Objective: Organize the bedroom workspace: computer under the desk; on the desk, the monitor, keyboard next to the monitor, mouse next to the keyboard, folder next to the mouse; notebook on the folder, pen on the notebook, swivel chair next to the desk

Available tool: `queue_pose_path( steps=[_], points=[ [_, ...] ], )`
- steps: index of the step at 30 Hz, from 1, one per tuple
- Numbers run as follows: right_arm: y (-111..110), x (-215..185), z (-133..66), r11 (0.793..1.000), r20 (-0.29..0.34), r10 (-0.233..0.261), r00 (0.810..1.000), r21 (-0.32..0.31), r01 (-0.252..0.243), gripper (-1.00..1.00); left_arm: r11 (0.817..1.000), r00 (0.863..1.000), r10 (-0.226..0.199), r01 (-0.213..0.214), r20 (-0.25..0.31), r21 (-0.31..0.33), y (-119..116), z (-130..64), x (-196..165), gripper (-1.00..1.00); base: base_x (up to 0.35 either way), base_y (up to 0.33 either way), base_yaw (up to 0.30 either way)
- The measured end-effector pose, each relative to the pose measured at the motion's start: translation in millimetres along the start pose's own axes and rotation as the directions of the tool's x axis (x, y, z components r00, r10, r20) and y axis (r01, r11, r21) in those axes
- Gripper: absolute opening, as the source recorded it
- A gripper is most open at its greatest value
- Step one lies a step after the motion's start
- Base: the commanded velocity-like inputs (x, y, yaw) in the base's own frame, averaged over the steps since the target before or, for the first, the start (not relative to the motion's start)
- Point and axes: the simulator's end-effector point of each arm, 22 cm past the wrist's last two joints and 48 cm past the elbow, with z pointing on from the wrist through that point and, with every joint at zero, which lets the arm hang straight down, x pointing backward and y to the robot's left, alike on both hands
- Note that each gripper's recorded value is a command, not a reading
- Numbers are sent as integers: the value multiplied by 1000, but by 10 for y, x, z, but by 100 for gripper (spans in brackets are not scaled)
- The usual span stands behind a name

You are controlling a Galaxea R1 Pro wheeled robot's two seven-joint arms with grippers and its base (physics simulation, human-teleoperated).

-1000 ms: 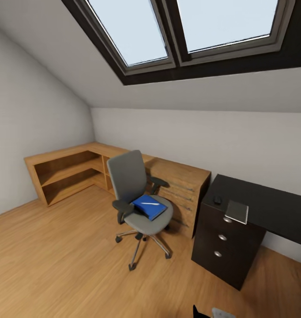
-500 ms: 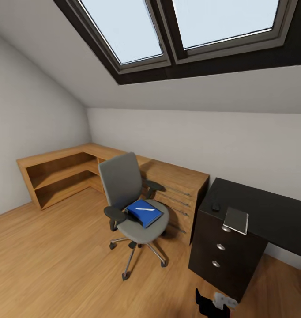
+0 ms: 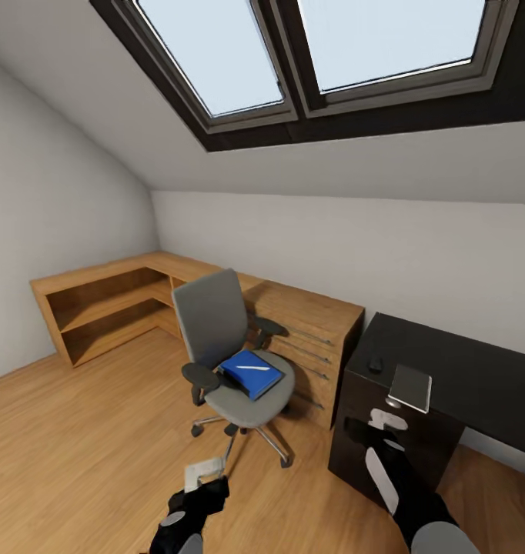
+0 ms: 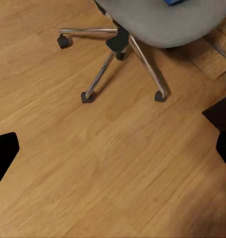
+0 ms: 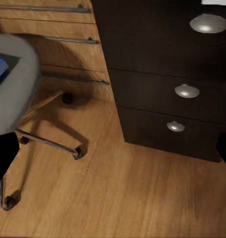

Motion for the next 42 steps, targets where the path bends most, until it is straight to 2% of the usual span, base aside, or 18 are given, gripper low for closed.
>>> queue_pose_path(
  steps=[3, 5, 7, 12, 17, 21, 26, 30, 31, 32, 35, 42],
  points=[
    [135, -489, -22, 1000, -18, -14, 1000, 1, 14, 100, 1000, 1000, -21, 21, -3, -12, 24, -140, -356, 100, 0, 0, 0],
    [197, -738, -47, 1000, -15, -16, 1000, 6, 17, 100, 999, 999, -34, 34, 3, -7, -28, -196, -536, 100, 24, 0, 0],
    [263, -967, -85, 1000, -8, -23, 1000, 14, 23, 100, 999, 998, -52, 51, 33, 19, -174, -314, -804, 100, 134, 0, 0],
    [211, -1099, -141, 998, -2, -33, 999, 48, 33, 100, 998, 997, -59, 58, 45, 33, -237, -410, -937, 100, 283, 0, 0],
    [191, -1214, -200, 993, 17, -92, 996, 74, 90, 100, 998, 997, -56, 55, 48, 28, -241, -465, -984, 100, 323, 0, 0],
    [166, -1275, -237, 990, 24, -116, 993, 88, 113, 100, 998, 998, -54, 53, 44, 28, -250, -503, -1002, 100, 330, 0, 0],
    [-6, -1392, -266, 986, 35, -124, 992, 115, 119, 100, 999, 999, -33, 31, 38, 41, -338, -566, -983, 100, 331, 0, 0],
    [-162, -1461, -280, 983, 36, -133, 990, 135, 127, 100, 997, 999, 14, -16, 30, 72, -527, -647, -900, 100, 331, 0, 0],
    [-302, -1462, -268, 979, 28, -139, 990, 155, 133, 100, 996, 999, 26, -29, 28, 80, -578, -669, -873, 100, 331, 0, 0],
    [-353, -1453, -265, 978, 21, -140, 990, 162, 135, 100, 996, 999, 29, -31, 27, 81, -585, -680, -873, 100, 331, 0, 0],
    [-685, -1309, -212, 967, -29, -148, 989, 205, 151, 100, 996, 999, 37, -39, 20, 80, -601, -700, -849, 100, 331, 0, 0],
    [-864, -1215, -166, 959, -71, -149, 986, 234, 162, 100, 996, 999, 40, -42, 19, 81, -617, -765, -882, 100, 331, 0, 0]
  ],
)
